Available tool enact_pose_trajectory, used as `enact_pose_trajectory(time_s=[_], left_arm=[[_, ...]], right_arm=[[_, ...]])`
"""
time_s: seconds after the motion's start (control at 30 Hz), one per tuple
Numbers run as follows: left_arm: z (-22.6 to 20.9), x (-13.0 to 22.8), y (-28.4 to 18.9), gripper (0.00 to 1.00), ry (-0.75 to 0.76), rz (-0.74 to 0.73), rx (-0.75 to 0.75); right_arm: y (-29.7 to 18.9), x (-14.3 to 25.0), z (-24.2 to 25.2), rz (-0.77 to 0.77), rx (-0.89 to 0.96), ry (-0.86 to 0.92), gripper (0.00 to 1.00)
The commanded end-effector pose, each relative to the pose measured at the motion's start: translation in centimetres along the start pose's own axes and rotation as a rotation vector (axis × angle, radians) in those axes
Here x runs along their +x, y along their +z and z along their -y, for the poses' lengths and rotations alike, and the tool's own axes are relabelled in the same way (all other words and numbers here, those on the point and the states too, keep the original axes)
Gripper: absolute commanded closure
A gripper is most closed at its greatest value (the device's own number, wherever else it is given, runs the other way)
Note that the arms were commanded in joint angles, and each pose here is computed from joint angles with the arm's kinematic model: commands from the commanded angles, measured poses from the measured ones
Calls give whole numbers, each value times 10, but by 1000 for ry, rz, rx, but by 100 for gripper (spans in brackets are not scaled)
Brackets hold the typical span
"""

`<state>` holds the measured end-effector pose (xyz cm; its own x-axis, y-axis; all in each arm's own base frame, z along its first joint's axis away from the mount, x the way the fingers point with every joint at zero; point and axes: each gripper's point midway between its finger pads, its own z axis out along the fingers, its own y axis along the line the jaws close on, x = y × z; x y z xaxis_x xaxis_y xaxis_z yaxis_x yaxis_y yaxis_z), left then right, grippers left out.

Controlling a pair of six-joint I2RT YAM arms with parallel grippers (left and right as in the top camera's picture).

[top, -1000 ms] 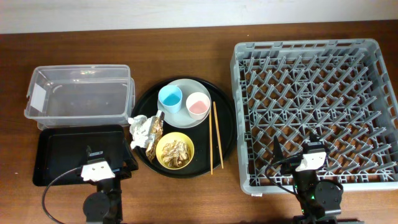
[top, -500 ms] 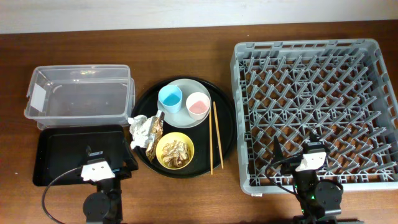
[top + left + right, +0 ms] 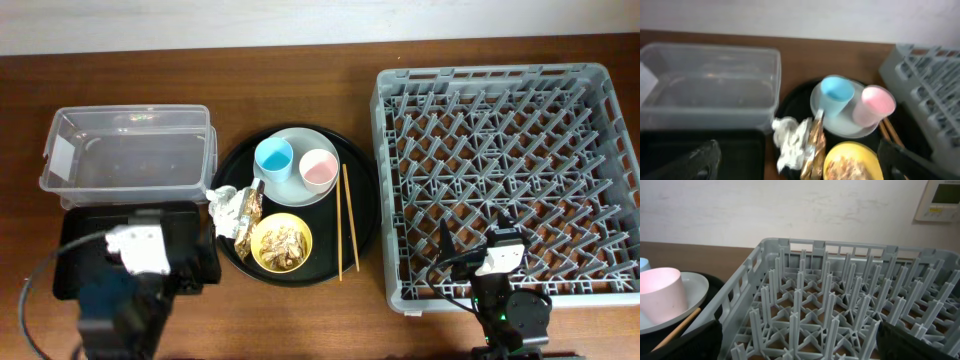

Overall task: Sort waste into correct bins and load items into the dishwasher rack
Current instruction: 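Reach left gripper to the white tissue and grasp it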

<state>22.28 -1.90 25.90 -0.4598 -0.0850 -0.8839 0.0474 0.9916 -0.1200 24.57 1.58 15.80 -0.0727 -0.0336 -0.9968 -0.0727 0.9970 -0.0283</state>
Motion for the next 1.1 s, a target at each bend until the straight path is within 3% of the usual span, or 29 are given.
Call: enact_pose_trajectory(time_s=[0.0,0.03,0.1,0.2,0.27,0.33,0.43,0.5,0.57,0.6,0.77,0.87,1.07], left_arm=[[9,-18,9,1,-36,-284,20],[9,-19,21,1,-47,-397,8],[8,-27,43,1,-56,-474,3],[26,-14,80,1,-105,-604,112],[22,4,99,99,-130,-691,94],[18,27,113,100,-284,-792,-2],[3,59,132,99,-388,-801,-303],[8,75,152,87,-415,-732,-401],[19,85,174,36,-439,-685,-376],[19,92,185,27,-442,-671,-373],[7,137,192,32,-720,-687,-572],[5,138,197,38,-745,-659,-582],[-5,156,198,39,-785,-620,-629]], right_arm=[[0,2,1,-4,4,1,2],[0,2,1,-4,4,1,2],[0,2,1,-4,4,1,1],[0,2,1,-4,4,1,2],[0,2,1,-4,4,1,2],[0,2,1,-4,4,1,2],[0,2,1,-4,4,1,2],[0,2,1,-4,4,1,2],[0,2,1,-4,4,1,2],[0,2,1,-4,4,1,2],[0,2,1,-4,4,1,1],[0,2,1,-4,4,1,2],[0,2,1,-4,4,1,2]])
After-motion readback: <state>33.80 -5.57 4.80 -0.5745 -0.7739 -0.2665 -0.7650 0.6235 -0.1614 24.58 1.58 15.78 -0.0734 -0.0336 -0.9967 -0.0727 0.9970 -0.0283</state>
